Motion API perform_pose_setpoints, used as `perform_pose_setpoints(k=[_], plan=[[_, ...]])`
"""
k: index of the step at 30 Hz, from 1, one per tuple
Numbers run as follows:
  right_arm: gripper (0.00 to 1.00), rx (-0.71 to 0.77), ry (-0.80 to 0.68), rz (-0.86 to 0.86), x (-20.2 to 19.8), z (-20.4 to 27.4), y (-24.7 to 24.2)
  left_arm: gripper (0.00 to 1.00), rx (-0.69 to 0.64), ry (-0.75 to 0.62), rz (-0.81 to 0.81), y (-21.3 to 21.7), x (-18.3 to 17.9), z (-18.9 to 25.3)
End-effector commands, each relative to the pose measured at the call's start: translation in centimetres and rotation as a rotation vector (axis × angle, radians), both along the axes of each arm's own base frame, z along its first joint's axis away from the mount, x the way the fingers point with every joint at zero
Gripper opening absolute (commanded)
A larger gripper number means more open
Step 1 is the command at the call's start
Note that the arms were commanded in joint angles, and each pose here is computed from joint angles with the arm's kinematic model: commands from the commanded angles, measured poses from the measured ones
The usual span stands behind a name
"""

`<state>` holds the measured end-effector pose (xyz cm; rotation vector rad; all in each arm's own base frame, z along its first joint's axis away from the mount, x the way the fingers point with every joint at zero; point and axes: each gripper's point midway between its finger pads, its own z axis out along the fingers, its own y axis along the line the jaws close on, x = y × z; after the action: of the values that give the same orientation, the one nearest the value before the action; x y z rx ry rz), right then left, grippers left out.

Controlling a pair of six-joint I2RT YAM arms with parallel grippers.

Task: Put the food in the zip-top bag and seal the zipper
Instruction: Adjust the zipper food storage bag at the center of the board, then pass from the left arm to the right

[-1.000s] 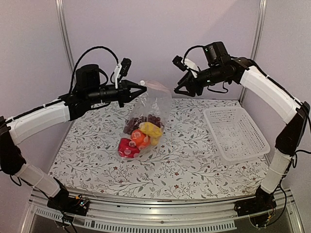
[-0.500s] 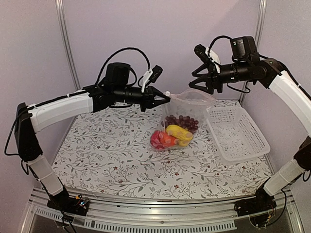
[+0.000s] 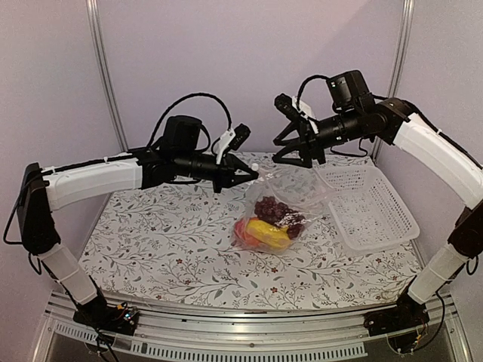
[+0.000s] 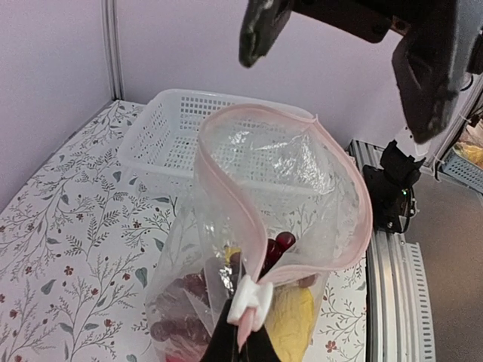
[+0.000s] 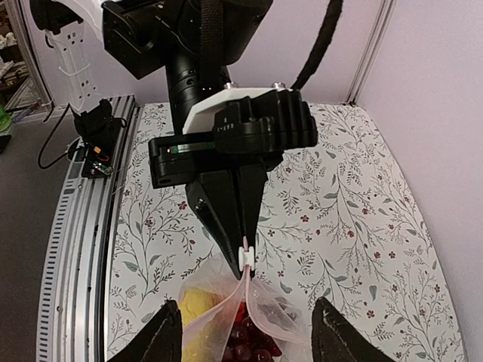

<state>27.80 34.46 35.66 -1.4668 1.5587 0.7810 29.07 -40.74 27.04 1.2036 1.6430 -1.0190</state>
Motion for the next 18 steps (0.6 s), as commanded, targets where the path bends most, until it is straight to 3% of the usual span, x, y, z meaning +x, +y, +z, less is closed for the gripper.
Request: perform_pose_setpoints(k=[1, 18], plan=[[0.57, -0.037, 0.017, 0.018, -0.9, -1.4, 1.3, 0.0, -0.038, -0.055, 0.006, 0.5, -0.5, 1.3], [0.48, -0.101, -0.002, -0.011, 0.1, -3.0, 4.1, 0.0, -0.205, -0.122, 0.001, 1.3, -1.9, 3.9]])
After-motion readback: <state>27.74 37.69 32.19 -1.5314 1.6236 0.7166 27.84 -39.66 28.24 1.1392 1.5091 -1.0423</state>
